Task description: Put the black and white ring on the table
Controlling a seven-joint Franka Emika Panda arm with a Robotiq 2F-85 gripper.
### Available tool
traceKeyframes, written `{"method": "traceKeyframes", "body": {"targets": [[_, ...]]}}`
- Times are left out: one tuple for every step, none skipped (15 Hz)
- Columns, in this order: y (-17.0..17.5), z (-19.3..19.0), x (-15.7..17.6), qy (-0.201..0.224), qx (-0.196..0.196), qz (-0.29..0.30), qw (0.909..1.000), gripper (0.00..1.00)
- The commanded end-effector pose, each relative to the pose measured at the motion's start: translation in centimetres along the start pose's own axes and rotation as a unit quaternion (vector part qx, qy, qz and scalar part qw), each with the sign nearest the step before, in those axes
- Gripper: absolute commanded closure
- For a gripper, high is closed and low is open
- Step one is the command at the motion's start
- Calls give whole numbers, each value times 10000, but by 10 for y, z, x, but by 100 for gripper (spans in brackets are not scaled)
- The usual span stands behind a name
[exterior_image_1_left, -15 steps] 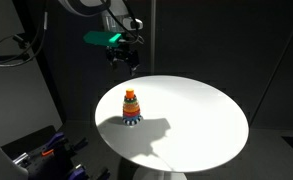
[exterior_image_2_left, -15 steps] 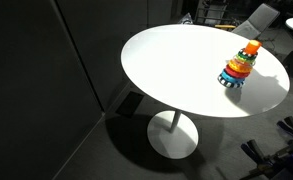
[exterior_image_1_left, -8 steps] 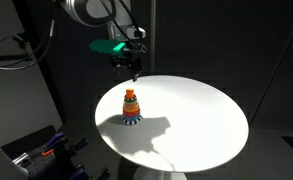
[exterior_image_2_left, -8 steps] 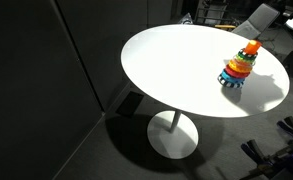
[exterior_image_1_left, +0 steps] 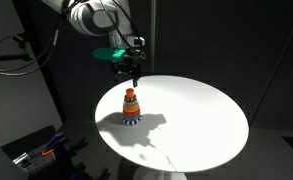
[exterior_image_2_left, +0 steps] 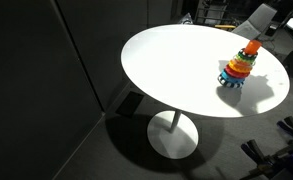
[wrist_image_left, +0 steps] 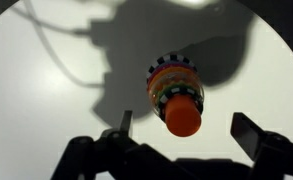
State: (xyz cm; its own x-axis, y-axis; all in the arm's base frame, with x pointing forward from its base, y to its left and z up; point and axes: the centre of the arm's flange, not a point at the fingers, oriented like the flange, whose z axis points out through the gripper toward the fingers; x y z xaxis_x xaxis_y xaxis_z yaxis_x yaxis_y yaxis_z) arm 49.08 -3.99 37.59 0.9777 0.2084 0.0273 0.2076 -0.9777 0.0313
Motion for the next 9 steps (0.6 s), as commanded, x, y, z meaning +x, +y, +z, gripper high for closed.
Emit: {"method": "traceKeyframes", "body": {"targets": [[-1,4,12,-25,-164,132,9998,0],[-3,5,3,-36,-37,36,10000,0],[-3,8,3,-58,-35,39,10000,0],[-4,9,3,-71,-32,35,10000,0],[-4,9,3,-73,-31,34,10000,0],[-4,9,3,-73,-31,34,10000,0],[-4,9,3,-73,-31,34,10000,0],[-4,9,3,-73,-31,34,10000,0],[-4,9,3,-73,-31,34,10000,0]]}}
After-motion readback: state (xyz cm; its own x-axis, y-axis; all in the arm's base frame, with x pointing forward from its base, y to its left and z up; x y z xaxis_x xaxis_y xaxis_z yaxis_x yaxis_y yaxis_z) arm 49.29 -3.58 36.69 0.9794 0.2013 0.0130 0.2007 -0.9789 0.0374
